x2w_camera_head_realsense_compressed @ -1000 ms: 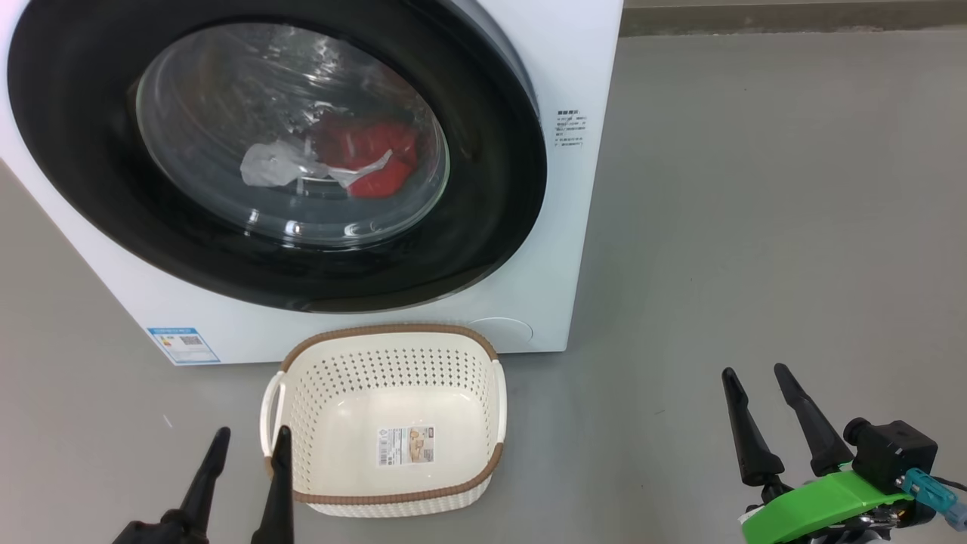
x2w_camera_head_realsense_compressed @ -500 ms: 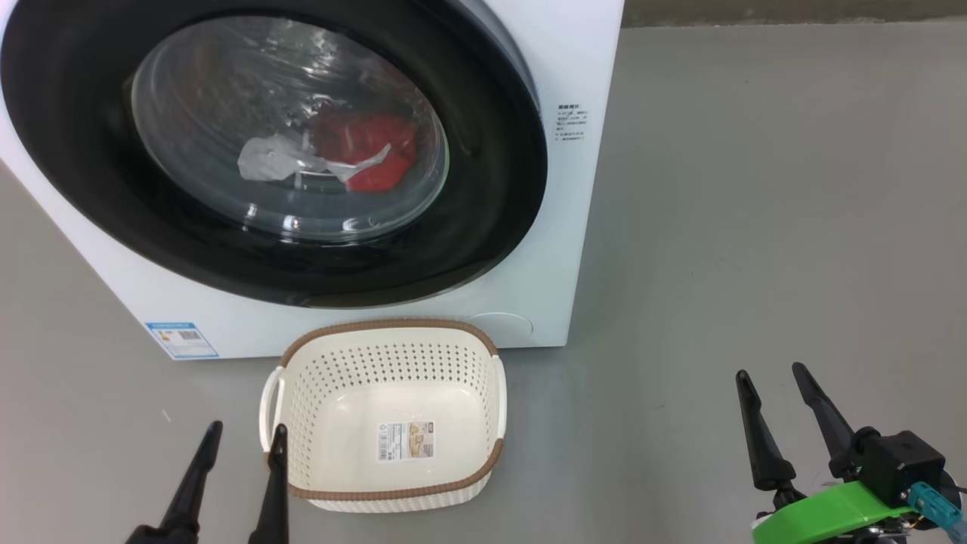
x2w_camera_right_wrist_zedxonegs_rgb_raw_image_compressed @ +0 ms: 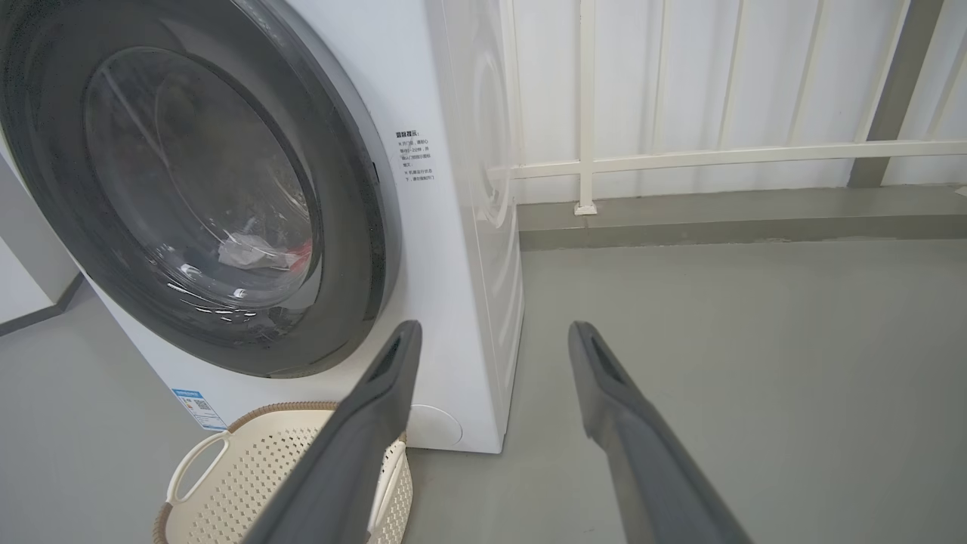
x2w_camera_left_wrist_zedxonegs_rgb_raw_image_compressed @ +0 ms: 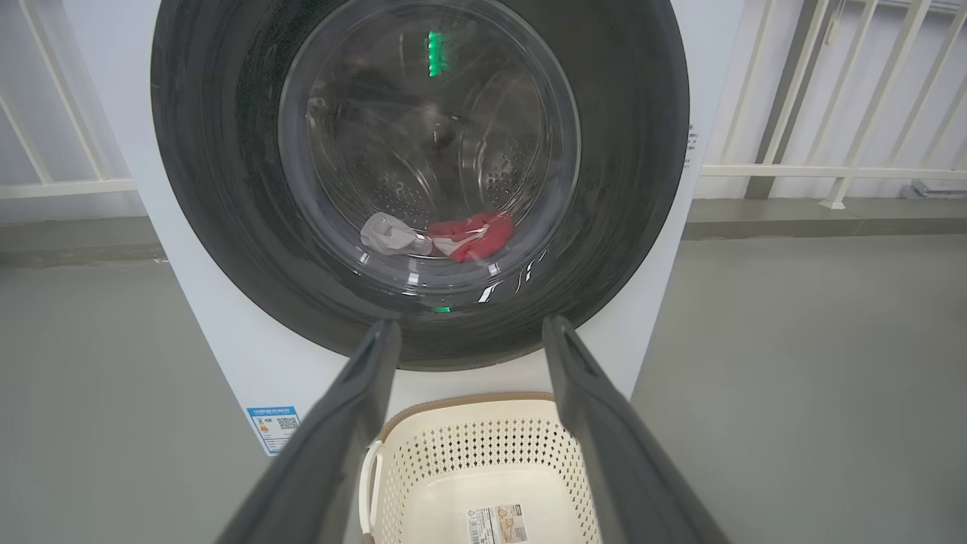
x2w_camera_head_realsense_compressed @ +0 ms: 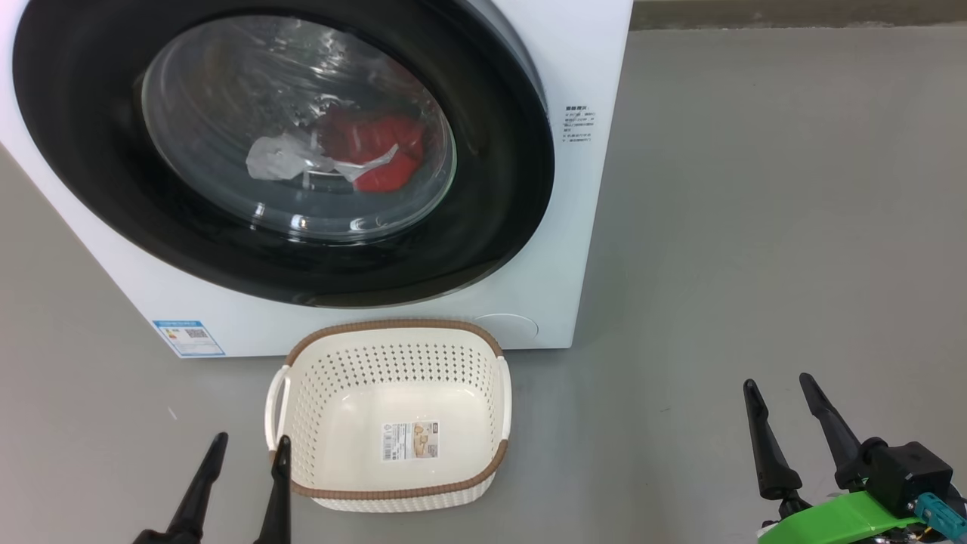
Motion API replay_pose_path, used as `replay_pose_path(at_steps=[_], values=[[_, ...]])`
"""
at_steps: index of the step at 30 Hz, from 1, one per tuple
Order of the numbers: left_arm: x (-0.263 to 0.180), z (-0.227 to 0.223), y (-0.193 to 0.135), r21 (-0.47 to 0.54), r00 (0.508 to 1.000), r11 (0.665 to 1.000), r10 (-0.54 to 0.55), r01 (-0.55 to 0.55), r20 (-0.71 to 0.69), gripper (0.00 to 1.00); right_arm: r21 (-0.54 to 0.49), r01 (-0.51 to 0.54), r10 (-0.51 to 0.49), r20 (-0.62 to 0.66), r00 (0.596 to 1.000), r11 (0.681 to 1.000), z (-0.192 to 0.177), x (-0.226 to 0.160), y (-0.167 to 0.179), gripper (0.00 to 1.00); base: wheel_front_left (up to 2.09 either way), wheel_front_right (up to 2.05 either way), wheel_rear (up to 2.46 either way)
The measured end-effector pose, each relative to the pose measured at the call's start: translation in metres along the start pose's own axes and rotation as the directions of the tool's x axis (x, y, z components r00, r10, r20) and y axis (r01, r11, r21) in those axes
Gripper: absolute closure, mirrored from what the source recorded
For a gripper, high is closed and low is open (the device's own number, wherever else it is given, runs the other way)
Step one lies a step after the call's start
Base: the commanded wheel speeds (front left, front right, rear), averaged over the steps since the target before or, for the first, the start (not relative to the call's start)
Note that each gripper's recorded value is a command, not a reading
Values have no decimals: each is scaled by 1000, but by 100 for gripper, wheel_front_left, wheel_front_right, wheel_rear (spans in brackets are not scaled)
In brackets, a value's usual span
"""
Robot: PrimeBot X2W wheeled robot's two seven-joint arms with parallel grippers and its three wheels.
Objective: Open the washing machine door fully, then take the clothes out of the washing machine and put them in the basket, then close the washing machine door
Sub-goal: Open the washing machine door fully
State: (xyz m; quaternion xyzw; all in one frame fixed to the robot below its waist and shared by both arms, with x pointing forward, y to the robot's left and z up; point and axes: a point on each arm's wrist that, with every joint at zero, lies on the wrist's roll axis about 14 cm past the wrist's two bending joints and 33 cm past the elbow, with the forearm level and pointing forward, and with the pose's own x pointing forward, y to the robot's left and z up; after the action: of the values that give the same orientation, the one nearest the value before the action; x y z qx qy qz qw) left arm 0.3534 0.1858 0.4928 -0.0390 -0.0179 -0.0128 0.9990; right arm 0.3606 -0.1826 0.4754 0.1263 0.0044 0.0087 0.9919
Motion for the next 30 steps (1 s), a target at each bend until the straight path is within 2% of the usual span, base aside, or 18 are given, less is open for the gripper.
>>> replay_pose_path(at_steps=[7,8,10,11,15,19,22,30], values=[[-1,0,0,-18,1000,1000,4,-4,2,0,11,-5,5,3,1000,1000,0,0,2,0,0,0,0],[-1,0,0,-20,1000,1000,4,-3,1,0,20,-7,7,2,1000,1000,0,0,3,40,0,0,0],[0,-1,0,-25,1000,1000,3,-3,-1,0,38,-13,13,5,1000,999,0,0,6,90,0,0,0],[0,-1,-1,-26,1000,1000,2,-2,-3,0,47,-19,18,8,1000,999,1,1,9,100,0,0,0],[2,-5,-3,-35,1000,999,-5,4,-13,0,122,-41,35,54,998,992,14,15,18,100,0,0,0],[4,-10,-8,-43,999,999,-19,17,-27,0,209,-100,69,152,986,973,45,41,34,100,0,0,0],[6,-11,-10,-49,999,999,-22,20,-31,0,232,-137,90,205,975,963,63,54,43,100,0,0,0],[22,-8,-10,-66,1000,998,-22,21,-15,0,380,-274,128,366,922,884,123,107,70,100,0,0,0]])
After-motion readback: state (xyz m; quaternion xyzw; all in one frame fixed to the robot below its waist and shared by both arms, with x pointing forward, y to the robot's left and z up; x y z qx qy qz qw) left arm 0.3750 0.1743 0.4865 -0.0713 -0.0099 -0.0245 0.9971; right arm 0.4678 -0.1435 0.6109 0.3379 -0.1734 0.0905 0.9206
